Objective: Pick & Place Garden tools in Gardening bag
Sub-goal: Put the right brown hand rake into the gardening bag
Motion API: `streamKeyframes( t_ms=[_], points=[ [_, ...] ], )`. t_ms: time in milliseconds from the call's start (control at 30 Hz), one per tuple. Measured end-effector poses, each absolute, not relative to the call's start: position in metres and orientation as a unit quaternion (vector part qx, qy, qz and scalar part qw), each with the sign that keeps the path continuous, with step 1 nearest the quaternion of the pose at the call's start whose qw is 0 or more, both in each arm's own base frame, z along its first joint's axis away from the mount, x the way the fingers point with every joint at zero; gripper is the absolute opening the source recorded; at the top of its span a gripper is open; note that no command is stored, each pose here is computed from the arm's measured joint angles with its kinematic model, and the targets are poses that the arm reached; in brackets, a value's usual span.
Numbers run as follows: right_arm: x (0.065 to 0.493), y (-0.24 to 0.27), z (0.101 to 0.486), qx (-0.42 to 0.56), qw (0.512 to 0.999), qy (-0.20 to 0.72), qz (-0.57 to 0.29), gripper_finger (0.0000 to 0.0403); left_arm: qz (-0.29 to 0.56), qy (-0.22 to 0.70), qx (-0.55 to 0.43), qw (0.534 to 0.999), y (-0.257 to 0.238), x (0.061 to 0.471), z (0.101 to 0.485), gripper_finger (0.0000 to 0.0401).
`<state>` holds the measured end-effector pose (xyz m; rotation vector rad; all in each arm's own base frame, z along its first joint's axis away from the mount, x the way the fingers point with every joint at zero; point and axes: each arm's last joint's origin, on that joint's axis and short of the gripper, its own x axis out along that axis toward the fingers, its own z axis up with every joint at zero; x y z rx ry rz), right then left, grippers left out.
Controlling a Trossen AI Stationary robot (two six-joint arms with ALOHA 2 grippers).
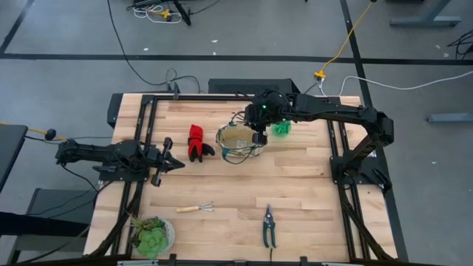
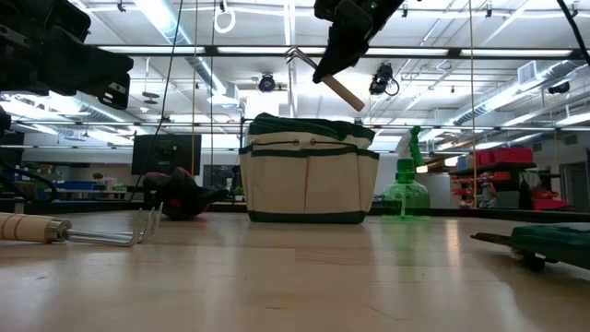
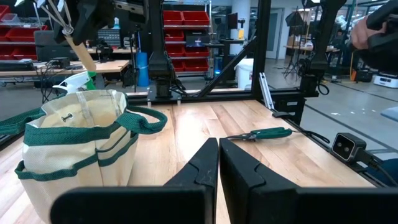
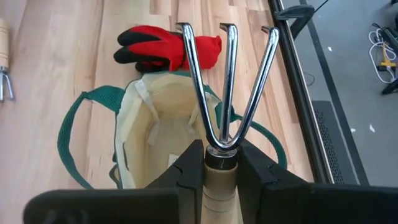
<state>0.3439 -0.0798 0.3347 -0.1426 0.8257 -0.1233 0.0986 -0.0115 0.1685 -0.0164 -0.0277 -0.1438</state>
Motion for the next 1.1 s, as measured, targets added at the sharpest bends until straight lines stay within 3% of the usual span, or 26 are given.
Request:
streamKeyframes(
  t_ms=[200, 767, 1100],
  points=[
    [0.345, -0.08, 0.335, -0.073, 0.912, 0.399, -0.059, 0.0057, -0.072, -0.014, -0.008, 0.997, -0.012, 0.099, 0.169, 0.0021],
    [0.377, -0.075, 0.288, -0.075, 0.89, 0.449, -0.036, 0.0057, -0.072, -0.013, -0.008, 0.997, -0.012, 0.099, 0.168, 0.0021],
    [0.376, -0.075, 0.285, -0.082, 0.884, 0.46, -0.028, 0.0057, -0.072, -0.014, -0.008, 0.997, -0.012, 0.099, 0.169, 0.0021]
  ],
)
